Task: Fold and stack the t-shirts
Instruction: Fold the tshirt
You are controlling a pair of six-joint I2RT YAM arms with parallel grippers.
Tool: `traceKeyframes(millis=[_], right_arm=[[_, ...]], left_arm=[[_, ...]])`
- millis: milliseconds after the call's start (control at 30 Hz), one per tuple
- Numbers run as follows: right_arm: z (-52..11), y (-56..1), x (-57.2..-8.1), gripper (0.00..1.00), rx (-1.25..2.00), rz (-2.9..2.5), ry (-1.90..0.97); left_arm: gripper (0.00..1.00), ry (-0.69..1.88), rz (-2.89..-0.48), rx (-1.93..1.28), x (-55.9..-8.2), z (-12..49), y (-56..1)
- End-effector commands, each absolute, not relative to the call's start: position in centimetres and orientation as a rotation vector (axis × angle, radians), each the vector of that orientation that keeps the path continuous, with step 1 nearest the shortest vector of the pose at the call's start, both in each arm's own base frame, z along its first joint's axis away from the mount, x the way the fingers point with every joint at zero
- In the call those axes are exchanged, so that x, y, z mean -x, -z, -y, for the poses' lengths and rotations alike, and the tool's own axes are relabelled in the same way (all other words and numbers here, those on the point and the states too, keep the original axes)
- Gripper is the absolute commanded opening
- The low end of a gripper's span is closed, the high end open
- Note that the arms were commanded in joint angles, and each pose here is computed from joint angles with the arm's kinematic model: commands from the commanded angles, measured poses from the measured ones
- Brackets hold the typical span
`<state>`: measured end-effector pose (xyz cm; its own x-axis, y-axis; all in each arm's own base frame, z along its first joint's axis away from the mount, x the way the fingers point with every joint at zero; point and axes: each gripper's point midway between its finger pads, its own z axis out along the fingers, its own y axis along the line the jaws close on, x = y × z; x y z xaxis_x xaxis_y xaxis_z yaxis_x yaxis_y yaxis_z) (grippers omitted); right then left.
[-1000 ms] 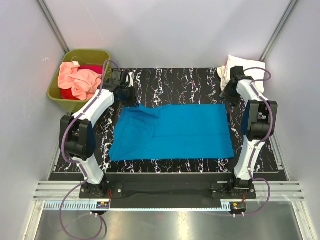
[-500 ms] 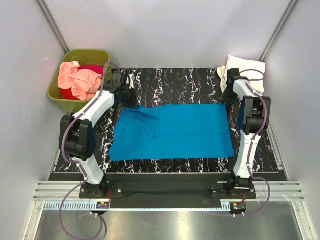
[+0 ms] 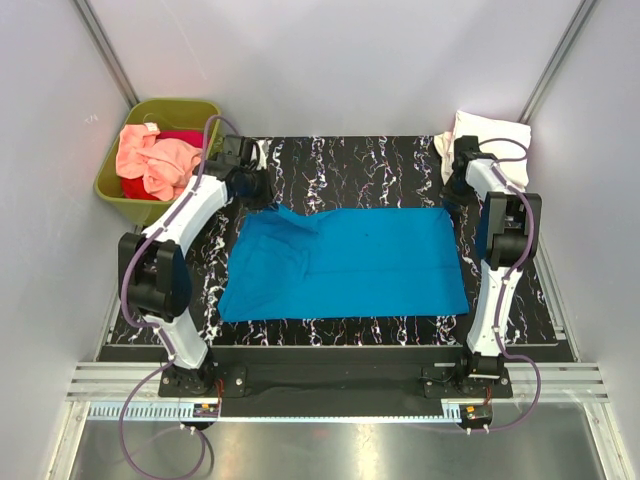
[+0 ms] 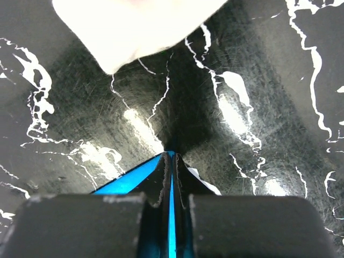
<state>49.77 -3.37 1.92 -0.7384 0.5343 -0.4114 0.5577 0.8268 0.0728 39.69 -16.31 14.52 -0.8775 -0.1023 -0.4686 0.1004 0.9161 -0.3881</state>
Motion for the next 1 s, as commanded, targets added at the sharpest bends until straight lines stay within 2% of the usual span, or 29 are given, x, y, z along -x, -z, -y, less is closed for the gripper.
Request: traceKeyframes(millis=[0,133,333,567,967], right_arm=[[2.9,-6.6,-50.5,0.00,-0.797,-2.506,-0.007],[2.6,-10.0,-49.1,0.00,-0.789,-2.459,-0.031],[2.5,-12.4,-45.1,0.00,-0.792,-2.437,-0.039],[2.2,-10.7,-40.4,0.00,-0.820,-2.477,-0.026],[3.4,-9.6,-37.2,0.00,-0.868,-2.488,0.089]], left_arm=[[0.00,0.538,-2.462,-0.023,-40.3,15.7,-20.2],[0.00,0.541,-2.431,-0.016,-39.3,15.5,-22.2],[0.00,0.535,-2.430,0.006,-36.5,14.6,-22.1],[0.00,0.501,-2.479,0.021,-33.1,13.4,-19.6],[0.00,0.410,-2.518,0.035,-29.3,11.3,-17.3]])
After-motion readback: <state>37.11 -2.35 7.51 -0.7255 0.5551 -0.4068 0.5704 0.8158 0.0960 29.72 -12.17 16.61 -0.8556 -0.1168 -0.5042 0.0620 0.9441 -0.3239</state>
